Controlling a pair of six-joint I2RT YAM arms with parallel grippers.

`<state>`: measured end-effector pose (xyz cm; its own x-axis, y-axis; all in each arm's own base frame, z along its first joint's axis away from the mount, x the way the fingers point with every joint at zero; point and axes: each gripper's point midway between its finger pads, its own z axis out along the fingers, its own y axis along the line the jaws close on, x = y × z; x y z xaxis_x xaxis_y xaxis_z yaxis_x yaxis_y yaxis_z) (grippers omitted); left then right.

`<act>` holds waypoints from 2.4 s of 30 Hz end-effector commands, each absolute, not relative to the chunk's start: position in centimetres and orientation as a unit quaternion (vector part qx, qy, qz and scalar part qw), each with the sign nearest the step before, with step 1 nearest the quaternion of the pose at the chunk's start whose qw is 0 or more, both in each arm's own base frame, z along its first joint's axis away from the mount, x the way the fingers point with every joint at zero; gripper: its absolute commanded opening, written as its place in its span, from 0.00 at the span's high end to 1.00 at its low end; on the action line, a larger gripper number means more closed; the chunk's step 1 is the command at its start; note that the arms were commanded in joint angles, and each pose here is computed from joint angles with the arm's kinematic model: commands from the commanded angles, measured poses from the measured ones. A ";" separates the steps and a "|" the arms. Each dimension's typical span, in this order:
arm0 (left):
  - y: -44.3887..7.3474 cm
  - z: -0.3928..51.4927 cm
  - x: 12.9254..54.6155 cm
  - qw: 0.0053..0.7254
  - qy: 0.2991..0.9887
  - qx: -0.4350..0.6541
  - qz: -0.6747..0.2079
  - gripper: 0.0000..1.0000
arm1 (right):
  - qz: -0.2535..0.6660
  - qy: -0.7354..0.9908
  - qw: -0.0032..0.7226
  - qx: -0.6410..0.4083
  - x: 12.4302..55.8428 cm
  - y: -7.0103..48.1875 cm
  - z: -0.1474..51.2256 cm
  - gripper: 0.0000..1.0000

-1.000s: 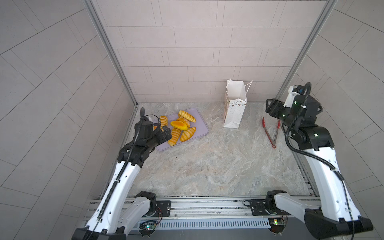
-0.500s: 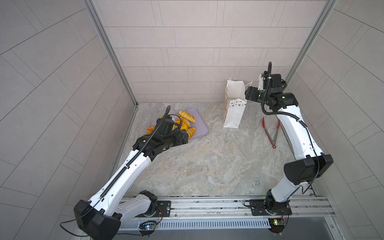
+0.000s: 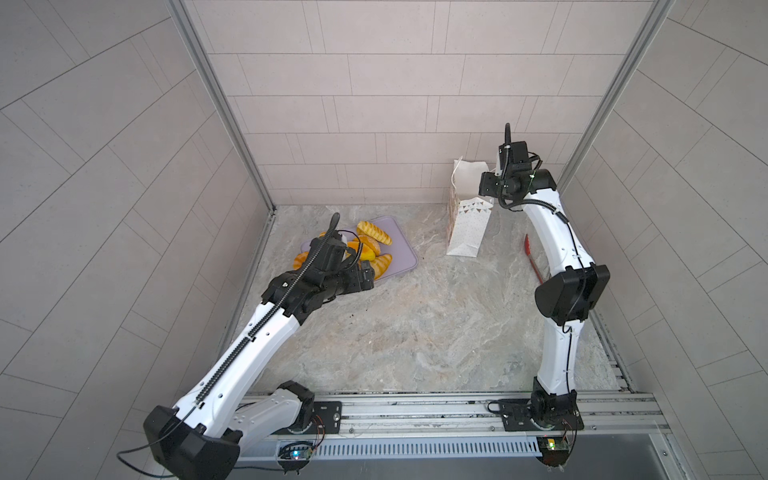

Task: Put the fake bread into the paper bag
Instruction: 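Reach the right gripper to the bag's top edge while the left moves over the tray, then grasp the bag's top edge with the right gripper and drag it toward the tray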

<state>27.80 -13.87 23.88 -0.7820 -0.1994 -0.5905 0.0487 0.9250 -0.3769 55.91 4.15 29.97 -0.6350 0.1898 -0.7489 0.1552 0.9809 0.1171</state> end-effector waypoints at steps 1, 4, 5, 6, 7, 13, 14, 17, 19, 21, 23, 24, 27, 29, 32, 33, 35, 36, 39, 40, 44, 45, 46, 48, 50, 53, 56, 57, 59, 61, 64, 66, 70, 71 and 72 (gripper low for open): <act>-13.2 24.7 27.7 0.337 0.924 -0.037 -0.176 0.03 | 0.004 0.907 0.412 0.094 56.0 3.8 29.8 0.39; -12.9 24.7 27.7 0.336 0.925 -0.039 -0.174 0.03 | 0.000 0.907 0.410 0.093 56.5 3.8 29.3 0.43; -12.8 24.7 27.7 0.337 0.925 -0.040 -0.174 0.03 | -0.002 0.908 0.409 0.094 56.5 3.7 29.2 0.45; -12.8 24.8 27.8 0.337 0.924 -0.041 -0.173 0.03 | -0.003 0.908 0.409 0.093 56.5 3.7 29.2 0.48; -12.8 24.8 27.8 0.337 0.924 -0.042 -0.175 0.03 | -0.002 0.908 0.408 0.091 56.5 3.8 29.1 0.54; -12.5 25.5 28.4 0.344 0.921 -0.046 -0.179 0.03 | 0.001 0.910 0.405 0.090 54.6 3.7 30.6 0.97; -12.4 25.7 28.6 0.346 0.920 -0.046 -0.180 0.03 | 0.003 0.910 0.404 0.091 53.9 3.8 30.9 0.98; -12.1 26.3 29.1 0.350 0.916 -0.052 -0.188 0.03 | 0.005 0.907 0.410 0.094 51.3 3.4 32.7 1.00; -11.8 26.6 29.4 0.352 0.914 -0.060 -0.196 0.03 | 0.016 0.903 0.418 0.093 49.1 3.4 33.8 1.00; -11.5 26.8 29.7 0.354 0.911 -0.065 -0.201 0.03 | 0.026 0.897 0.433 0.086 46.9 3.6 34.5 1.00; -11.3 27.1 29.8 0.356 0.909 -0.068 -0.205 0.03 | 0.037 0.889 0.446 0.097 44.4 3.5 34.6 1.00; -11.1 27.2 29.9 0.357 0.909 -0.069 -0.205 0.03 | 0.049 0.885 0.452 0.100 42.9 3.7 34.8 1.00; -11.0 27.5 30.1 0.359 0.908 -0.069 -0.205 0.03 | 0.070 0.882 0.453 0.107 39.0 4.3 34.8 1.00; -10.8 27.5 30.3 0.359 0.908 -0.072 -0.205 0.03 | 0.088 0.881 0.452 0.110 36.6 5.0 34.5 1.00; -10.5 27.3 30.5 0.357 0.908 -0.077 -0.206 0.03 | 0.133 0.878 0.445 0.111 33.5 7.3 33.6 1.00; -10.3 27.2 30.6 0.356 0.908 -0.079 -0.205 0.03 | 0.149 0.877 0.442 0.113 32.5 8.1 33.4 1.00; -10.0 27.1 30.7 0.355 0.908 -0.085 -0.205 0.03 | 0.169 0.874 0.441 0.113 30.8 9.8 33.1 1.00; -9.8 27.0 30.8 0.354 0.908 -0.089 -0.206 0.03 | 0.171 0.872 0.443 0.117 30.0 10.4 33.0 1.00; -9.2 26.9 30.8 0.353 0.907 -0.098 -0.206 0.03 | 0.189 0.865 0.446 0.129 28.3 12.2 32.6 1.00; -9.0 26.8 30.8 0.353 0.907 -0.101 -0.206 0.03 | 0.194 0.864 0.444 0.136 27.8 12.7 32.3 1.00; -8.4 26.5 30.8 0.351 0.907 -0.108 -0.207 0.03 | 0.204 0.861 0.438 0.159 26.6 14.3 31.4 1.00; -8.2 26.3 30.8 0.349 0.907 -0.111 -0.206 0.03 | 0.210 0.860 0.437 0.162 26.4 14.9 31.2 1.00; -8.1 26.3 30.8 0.349 0.907 -0.111 -0.207 0.03 | 0.216 0.859 0.432 0.168 26.1 15.4 31.0 1.00; -7.8 26.1 30.8 0.347 0.907 -0.117 -0.209 0.03 | 0.228 0.857 0.432 0.164 25.9 16.7 31.1 1.00; -7.4 26.0 30.9 0.347 0.906 -0.121 -0.210 0.03 | 0.226 0.858 0.431 0.164 25.6 17.5 31.3 1.00; -7.0 25.7 30.9 0.345 0.905 -0.127 -0.215 0.03 | 0.226 0.857 0.434 0.162 25.2 18.6 31.6 1.00; -6.4 25.4 31.0 0.343 0.903 -0.135 -0.220 0.03 | 0.235 0.855 0.433 0.165 24.8 19.8 31.4 1.00; -6.3 25.3 31.0 0.341 0.903 -0.137 -0.222 0.03 | 0.235 0.854 0.434 0.166 24.6 20.0 31.5 1.00; -6.1 25.1 30.9 0.339 0.902 -0.140 -0.227 0.03 | 0.235 0.854 0.434 0.167 24.4 20.4 31.4 1.00; -5.9 25.0 30.8 0.339 0.901 -0.142 -0.230 0.03 | 0.241 0.856 0.426 0.164 24.1 21.1 31.1 1.00; -5.8 25.0 30.8 0.339 0.900 -0.145 -0.234 0.03 | 0.252 0.861 0.411 0.161 23.7 22.3 30.6 1.00; -5.8 25.1 30.8 0.340 0.899 -0.145 -0.237 0.03 | 0.255 0.862 0.409 0.158 23.5 23.1 30.4 1.00; -5.7 25.2 30.7 0.341 0.897 -0.147 -0.240 0.03 | 0.253 0.867 0.401 0.155 23.2 23.8 29.8 1.00; -5.7 25.2 30.7 0.341 0.896 -0.148 -0.241 0.03 | 0.254 0.867 0.399 0.156 23.1 24.0 29.7 1.00; -5.7 25.2 30.7 0.342 0.896 -0.148 -0.242 0.03 | 0.256 0.866 0.399 0.157 23.1 24.1 29.6 1.00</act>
